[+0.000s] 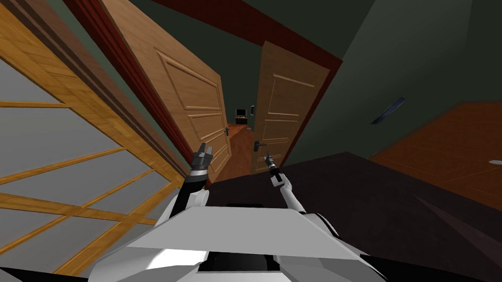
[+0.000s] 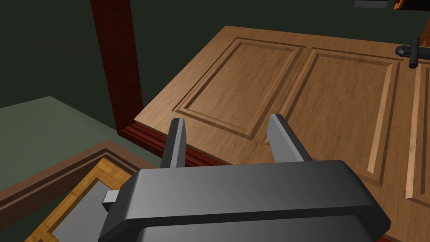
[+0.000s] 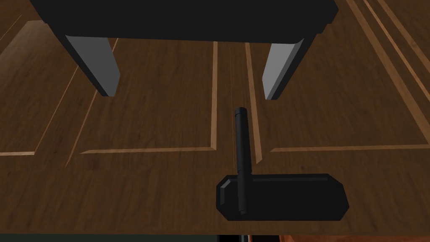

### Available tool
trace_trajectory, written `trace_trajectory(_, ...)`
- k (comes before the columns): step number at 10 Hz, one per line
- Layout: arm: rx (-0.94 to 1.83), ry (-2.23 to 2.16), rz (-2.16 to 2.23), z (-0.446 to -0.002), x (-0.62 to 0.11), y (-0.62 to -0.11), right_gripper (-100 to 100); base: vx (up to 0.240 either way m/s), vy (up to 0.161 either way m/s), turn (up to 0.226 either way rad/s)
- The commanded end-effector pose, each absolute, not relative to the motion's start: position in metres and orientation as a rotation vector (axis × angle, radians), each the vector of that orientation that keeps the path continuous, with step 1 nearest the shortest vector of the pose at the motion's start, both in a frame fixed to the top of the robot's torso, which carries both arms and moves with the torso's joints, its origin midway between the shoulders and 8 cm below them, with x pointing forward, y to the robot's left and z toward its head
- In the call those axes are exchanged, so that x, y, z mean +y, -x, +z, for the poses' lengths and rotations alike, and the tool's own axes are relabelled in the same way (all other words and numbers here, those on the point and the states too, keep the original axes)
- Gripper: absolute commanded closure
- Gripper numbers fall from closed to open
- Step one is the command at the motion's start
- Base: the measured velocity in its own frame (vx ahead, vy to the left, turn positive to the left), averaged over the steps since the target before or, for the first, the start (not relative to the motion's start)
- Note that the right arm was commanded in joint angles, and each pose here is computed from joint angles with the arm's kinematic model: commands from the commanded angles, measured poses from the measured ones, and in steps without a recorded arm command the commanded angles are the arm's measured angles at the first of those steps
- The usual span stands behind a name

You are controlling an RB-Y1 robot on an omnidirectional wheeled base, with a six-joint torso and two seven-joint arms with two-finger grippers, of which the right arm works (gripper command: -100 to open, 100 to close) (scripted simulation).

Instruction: Push the door open

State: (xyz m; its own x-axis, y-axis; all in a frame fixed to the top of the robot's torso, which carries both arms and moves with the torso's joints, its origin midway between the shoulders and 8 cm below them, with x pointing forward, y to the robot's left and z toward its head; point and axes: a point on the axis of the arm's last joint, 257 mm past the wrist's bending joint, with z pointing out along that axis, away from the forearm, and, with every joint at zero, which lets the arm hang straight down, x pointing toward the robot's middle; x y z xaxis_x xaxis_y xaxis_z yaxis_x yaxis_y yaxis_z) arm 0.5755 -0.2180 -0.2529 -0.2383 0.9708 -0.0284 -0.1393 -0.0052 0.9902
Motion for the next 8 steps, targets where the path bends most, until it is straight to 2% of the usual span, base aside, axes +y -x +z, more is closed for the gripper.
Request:
trace_trajectory(1, 1.301, -0.99, 1.432, -0.26, -0.221, -0.582, -100, 0.086, -0.026, 0.034)
trace_trajectory(8, 1.355, -1.044, 1.407, -0.281, -0.228, -0.597, -100, 0.064, -0.02, 0.017)
